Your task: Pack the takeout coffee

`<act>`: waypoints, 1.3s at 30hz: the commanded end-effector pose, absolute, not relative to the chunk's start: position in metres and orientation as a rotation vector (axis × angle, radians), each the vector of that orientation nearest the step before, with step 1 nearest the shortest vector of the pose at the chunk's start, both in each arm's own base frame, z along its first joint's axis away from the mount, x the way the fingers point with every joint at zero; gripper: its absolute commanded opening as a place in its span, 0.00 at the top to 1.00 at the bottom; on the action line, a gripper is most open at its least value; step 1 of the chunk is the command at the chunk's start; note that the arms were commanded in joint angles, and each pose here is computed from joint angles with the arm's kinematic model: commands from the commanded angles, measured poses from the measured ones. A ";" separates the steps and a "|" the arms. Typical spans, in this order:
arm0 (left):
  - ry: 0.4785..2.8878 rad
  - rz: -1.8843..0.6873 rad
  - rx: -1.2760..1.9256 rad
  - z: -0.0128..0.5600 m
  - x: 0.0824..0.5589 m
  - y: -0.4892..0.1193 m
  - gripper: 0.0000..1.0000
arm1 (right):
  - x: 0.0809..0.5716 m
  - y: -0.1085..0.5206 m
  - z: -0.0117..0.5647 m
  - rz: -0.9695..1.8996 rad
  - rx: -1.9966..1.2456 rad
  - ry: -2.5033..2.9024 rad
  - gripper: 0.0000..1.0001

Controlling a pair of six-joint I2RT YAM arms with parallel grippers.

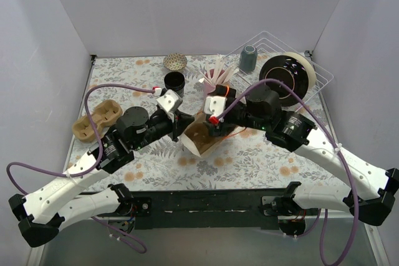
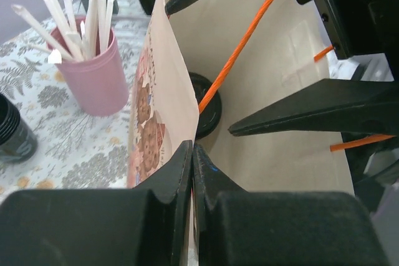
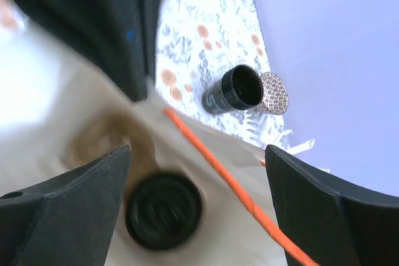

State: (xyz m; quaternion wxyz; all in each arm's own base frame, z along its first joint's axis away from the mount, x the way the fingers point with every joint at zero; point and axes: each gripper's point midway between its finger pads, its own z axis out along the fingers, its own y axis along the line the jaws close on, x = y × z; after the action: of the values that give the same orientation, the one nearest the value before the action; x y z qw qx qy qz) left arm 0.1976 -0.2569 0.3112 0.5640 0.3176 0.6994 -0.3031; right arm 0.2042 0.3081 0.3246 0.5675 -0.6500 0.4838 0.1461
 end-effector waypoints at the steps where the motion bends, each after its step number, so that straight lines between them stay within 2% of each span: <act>1: 1.739 -0.769 0.603 0.310 0.196 -0.251 1.00 | 0.208 0.300 0.428 0.506 -1.108 1.224 0.05; 9: 1.754 -0.813 0.650 0.312 0.191 -0.261 1.00 | 0.177 0.296 0.421 0.750 -1.003 1.306 0.12; 13: 1.748 -0.835 0.665 0.318 0.188 -0.264 1.00 | 0.159 0.297 0.377 0.876 -1.011 1.440 0.13; 22: 1.819 -0.894 0.652 0.304 0.179 -0.267 1.00 | 0.158 0.291 0.370 0.918 -0.924 1.532 0.15; 29: 1.867 -0.952 0.644 0.296 0.172 -0.272 1.00 | 0.167 0.298 0.329 0.922 -0.795 1.864 0.15; 39: 1.919 -1.000 0.610 0.285 0.165 -0.273 1.00 | 0.164 0.294 0.319 0.944 -0.657 2.045 0.15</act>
State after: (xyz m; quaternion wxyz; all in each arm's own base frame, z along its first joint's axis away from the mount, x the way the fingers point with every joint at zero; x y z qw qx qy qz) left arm 0.1719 -0.2759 0.2857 0.4397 0.2539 0.7690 -0.3884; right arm 0.1651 0.3026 0.3010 0.3798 -0.3013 0.7978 0.3585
